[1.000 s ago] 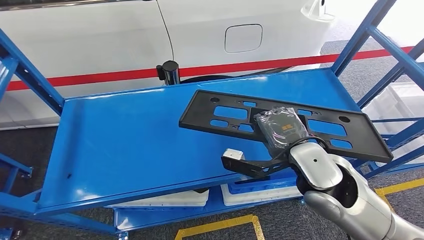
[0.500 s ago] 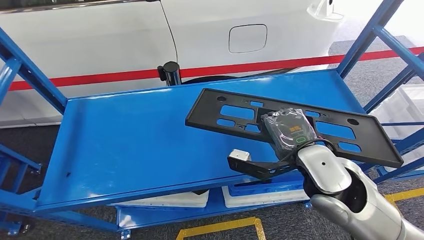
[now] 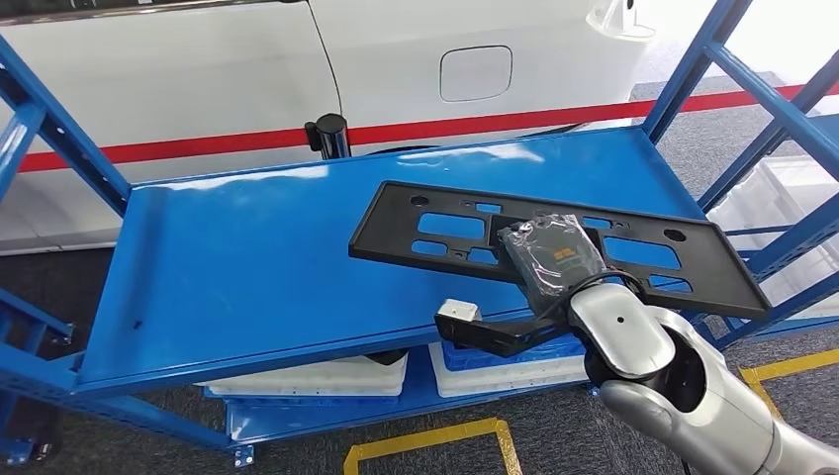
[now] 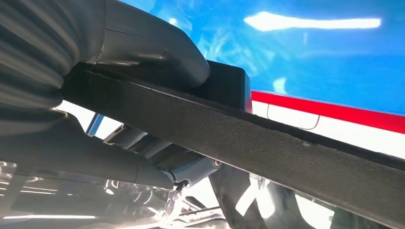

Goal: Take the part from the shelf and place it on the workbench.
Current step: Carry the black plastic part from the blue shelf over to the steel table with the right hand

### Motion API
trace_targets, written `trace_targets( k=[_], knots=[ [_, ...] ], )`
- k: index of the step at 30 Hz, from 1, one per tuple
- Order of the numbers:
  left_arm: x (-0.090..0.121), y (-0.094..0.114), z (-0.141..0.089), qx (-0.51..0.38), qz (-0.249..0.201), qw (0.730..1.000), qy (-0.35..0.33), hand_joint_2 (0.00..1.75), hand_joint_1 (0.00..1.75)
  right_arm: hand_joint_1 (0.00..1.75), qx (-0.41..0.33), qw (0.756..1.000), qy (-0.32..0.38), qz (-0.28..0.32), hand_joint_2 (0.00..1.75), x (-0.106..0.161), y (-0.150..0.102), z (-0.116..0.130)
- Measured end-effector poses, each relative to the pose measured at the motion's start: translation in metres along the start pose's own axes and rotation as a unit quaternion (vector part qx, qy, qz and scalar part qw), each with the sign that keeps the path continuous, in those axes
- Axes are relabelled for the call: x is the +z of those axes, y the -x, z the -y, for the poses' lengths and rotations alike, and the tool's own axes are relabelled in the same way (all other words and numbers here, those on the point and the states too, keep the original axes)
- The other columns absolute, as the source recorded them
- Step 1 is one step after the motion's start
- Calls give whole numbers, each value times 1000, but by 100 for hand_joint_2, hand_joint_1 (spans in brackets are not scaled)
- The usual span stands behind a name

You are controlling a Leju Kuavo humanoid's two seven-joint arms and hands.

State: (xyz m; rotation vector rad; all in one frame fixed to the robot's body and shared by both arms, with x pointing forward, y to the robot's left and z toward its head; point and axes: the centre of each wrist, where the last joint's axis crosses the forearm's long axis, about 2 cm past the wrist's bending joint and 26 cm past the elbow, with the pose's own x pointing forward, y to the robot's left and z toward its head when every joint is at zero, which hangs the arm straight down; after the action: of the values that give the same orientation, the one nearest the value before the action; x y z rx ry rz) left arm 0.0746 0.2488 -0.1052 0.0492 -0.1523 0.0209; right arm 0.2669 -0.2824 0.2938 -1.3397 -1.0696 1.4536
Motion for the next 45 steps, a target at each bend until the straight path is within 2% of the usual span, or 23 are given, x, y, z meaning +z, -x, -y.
trace_targets(
  k=[23, 34, 45],
  knots=[
    [0, 0, 1, -1, 5, 1000, 1, 175, 0, 175, -6, 1000, 3, 3, 175, -1, 2, 3],
    [0, 0, 1, -40, 13, 999, 0, 175, 0, 175, 14, 998, -45, -39, 175, 38, 27, -19],
    [1, 1, 5, -40, 18, 999, 4, 175, 0, 175, 14, 997, -21, -69, 175, 49, 46, -9]
  ],
)
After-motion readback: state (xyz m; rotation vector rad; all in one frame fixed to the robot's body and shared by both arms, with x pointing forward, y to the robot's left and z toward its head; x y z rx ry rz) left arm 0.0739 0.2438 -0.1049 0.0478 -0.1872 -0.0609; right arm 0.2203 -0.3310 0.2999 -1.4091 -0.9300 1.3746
